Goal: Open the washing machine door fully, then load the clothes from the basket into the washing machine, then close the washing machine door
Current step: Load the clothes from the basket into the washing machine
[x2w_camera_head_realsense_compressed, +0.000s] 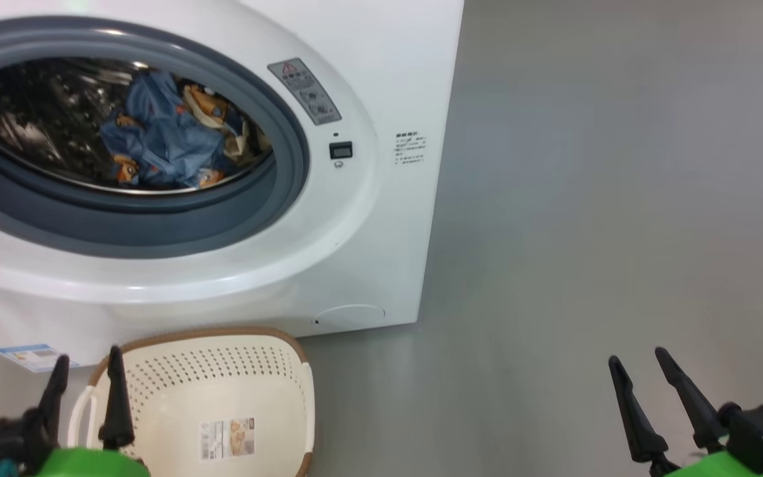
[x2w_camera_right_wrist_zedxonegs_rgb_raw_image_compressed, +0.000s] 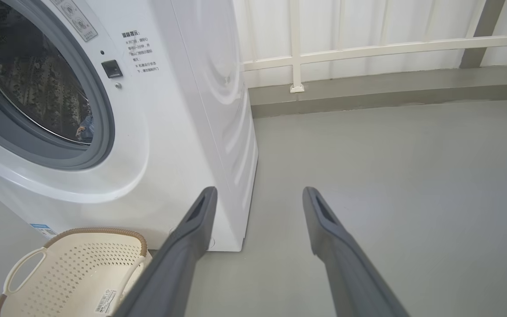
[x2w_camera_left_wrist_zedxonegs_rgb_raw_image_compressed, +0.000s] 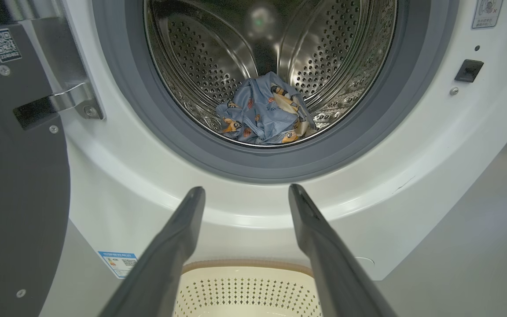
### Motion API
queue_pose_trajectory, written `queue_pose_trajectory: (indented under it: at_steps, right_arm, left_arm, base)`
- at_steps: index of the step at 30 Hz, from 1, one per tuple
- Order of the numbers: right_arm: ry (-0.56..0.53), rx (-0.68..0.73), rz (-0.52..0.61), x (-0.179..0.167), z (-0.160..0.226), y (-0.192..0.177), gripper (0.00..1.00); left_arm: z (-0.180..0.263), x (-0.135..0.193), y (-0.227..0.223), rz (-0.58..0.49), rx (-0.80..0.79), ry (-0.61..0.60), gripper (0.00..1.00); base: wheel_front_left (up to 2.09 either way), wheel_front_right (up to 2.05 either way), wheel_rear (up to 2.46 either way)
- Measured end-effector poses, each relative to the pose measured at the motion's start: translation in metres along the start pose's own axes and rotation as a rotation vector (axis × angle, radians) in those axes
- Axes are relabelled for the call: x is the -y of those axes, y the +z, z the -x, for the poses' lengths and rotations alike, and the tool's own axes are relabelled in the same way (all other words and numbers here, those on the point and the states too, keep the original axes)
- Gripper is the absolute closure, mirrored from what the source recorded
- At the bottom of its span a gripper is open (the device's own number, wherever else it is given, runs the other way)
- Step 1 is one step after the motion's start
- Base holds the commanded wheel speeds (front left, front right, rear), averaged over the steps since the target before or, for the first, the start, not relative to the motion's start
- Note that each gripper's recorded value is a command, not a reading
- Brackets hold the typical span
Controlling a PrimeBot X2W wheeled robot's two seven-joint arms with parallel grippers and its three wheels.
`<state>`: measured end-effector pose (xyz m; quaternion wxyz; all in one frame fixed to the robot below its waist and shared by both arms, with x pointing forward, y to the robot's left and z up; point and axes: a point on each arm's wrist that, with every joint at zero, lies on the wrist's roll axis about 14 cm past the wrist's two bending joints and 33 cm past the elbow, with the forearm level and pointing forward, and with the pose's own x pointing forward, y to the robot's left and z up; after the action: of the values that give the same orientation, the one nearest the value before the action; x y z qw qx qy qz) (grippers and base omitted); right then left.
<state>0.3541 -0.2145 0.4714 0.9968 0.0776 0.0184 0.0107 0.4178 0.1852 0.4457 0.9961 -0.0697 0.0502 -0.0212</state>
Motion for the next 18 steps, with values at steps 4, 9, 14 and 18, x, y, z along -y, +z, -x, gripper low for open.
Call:
queue_pose_trajectory:
  at_steps: [4,9,14,18]
  right_arm:
    - [-0.018,0.008,0.0,0.005,0.012,0.003,0.0]
    - [-0.029,0.014,-0.002,0.008,0.023,0.004,0.0]
    - [-0.032,0.017,-0.002,0.009,0.024,0.005,0.0]
    - [-0.033,0.017,-0.002,0.009,0.024,0.005,0.0]
  left_arm:
    - [0.02,-0.003,0.001,0.011,0.006,0.013,0.0]
    - [0.036,-0.005,0.003,0.008,0.017,0.018,0.0]
    - [0.039,-0.003,0.006,0.013,0.029,0.018,0.0]
    - [0.039,-0.003,0.004,0.015,0.024,0.018,0.0]
  base:
    - [0.0,0.0,0.0]
    - [0.0,0.0,0.0]
    - [0.0,0.0,0.0]
    - [0.0,0.0,0.0]
